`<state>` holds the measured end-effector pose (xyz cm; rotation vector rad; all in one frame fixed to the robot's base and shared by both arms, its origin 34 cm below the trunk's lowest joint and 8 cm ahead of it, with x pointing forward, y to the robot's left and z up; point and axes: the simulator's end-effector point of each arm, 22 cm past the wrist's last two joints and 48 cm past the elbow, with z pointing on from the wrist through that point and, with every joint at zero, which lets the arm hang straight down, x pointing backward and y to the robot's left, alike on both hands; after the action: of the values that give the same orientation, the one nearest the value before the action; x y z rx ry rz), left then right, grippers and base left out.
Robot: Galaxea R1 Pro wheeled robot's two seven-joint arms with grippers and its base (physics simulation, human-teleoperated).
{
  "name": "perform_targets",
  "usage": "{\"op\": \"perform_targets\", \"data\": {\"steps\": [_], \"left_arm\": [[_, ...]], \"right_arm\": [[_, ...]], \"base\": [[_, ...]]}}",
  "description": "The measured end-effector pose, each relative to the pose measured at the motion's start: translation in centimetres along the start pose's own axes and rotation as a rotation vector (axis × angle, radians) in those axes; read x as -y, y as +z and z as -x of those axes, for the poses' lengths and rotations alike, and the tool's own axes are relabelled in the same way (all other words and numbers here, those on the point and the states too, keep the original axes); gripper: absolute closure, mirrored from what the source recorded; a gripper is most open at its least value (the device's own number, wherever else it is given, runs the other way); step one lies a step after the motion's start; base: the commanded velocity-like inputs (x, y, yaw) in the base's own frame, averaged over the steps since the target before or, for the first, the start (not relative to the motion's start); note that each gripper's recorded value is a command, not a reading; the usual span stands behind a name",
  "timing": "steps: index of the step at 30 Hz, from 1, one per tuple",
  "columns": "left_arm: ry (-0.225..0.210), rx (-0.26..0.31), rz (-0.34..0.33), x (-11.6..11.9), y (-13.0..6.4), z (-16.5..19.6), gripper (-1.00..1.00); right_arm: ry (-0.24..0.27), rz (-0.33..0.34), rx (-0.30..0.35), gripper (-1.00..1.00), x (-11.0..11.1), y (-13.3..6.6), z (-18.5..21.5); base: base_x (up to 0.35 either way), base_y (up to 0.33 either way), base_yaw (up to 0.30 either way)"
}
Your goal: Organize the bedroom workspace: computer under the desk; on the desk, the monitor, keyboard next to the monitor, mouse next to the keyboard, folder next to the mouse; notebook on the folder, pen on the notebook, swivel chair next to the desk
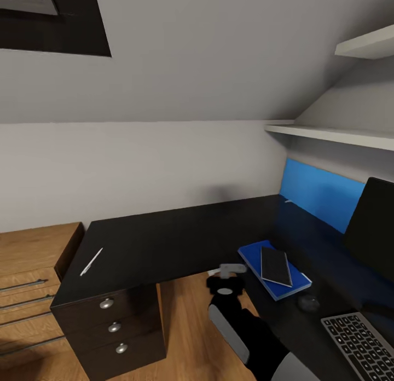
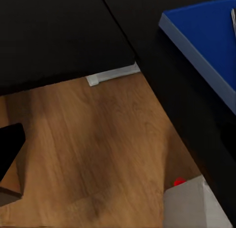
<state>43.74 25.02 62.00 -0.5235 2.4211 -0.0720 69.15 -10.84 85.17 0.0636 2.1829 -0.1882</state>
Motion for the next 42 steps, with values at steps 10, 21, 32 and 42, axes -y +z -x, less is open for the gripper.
{"op": "perform_targets", "data": {"steps": [10,21,32,42], "left_arm": [[0.001,0.001,0.001,-0.1,0.0,0.0,-1.00],[0.002,-0.008,0.005,-0.2,0.1,-0.3,-1.00],[0.000,-0.011,0.011,-0.5,0.2,-0.4,-1.00],[0.000,-0.022,0.014,-0.6,0.2,-0.8,-1.00]], "right_arm": [[0.024,0.012,0.061,-1.00,-0.6,-0.4,1.1],[0.030,0.016,0.063,-1.00,-0.8,-0.1,0.8],[0.006,0.028,0.059,-1.00,-1.6,-0.1,0.1],[-0.020,0.016,0.071,-1.00,-1.4,0.2,0.0]], "base": [[0.000,0.000,0.004],[0.000,0.000,0.190],[0.038,0.026,0.205],[0.194,0.168,0.205]]}}
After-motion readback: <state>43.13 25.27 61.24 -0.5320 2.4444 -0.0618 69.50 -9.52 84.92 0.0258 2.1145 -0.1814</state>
